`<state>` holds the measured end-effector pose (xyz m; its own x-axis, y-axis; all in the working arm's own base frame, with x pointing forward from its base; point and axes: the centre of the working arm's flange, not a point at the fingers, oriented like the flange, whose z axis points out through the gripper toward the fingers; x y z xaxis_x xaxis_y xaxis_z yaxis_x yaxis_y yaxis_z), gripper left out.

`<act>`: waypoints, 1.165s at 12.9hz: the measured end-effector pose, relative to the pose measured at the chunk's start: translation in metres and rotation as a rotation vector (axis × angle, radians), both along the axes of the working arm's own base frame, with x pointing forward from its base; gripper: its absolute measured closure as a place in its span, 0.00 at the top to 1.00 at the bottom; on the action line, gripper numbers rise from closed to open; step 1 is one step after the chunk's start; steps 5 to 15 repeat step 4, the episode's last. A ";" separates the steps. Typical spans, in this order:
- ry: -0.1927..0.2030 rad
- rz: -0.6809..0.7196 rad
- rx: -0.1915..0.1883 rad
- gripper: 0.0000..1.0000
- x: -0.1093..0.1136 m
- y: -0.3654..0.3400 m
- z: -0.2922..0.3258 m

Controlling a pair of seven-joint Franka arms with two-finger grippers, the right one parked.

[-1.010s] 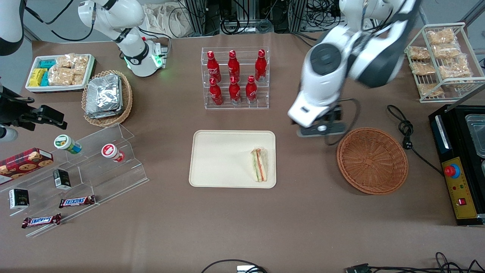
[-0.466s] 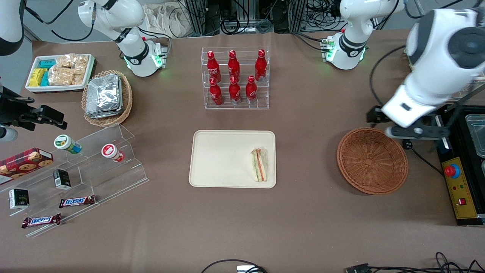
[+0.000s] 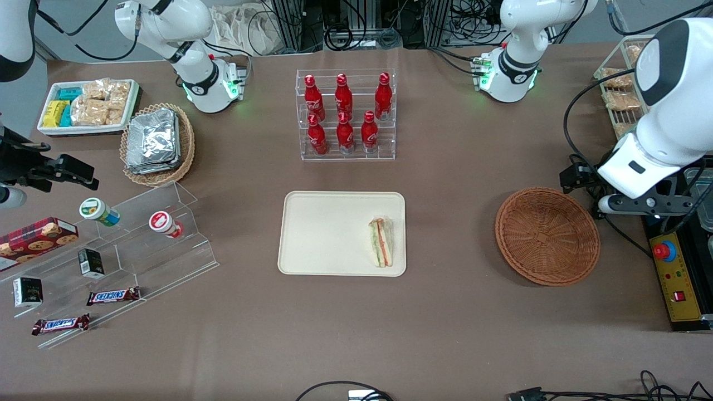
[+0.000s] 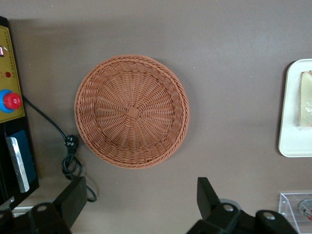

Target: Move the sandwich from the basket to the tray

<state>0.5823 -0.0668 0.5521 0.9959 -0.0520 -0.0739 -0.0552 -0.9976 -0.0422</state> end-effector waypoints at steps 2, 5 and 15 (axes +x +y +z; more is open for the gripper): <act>0.006 0.060 -0.007 1.00 0.011 0.010 0.000; 0.009 0.103 -0.008 1.00 0.018 0.029 -0.003; 0.009 0.103 -0.008 1.00 0.018 0.029 -0.003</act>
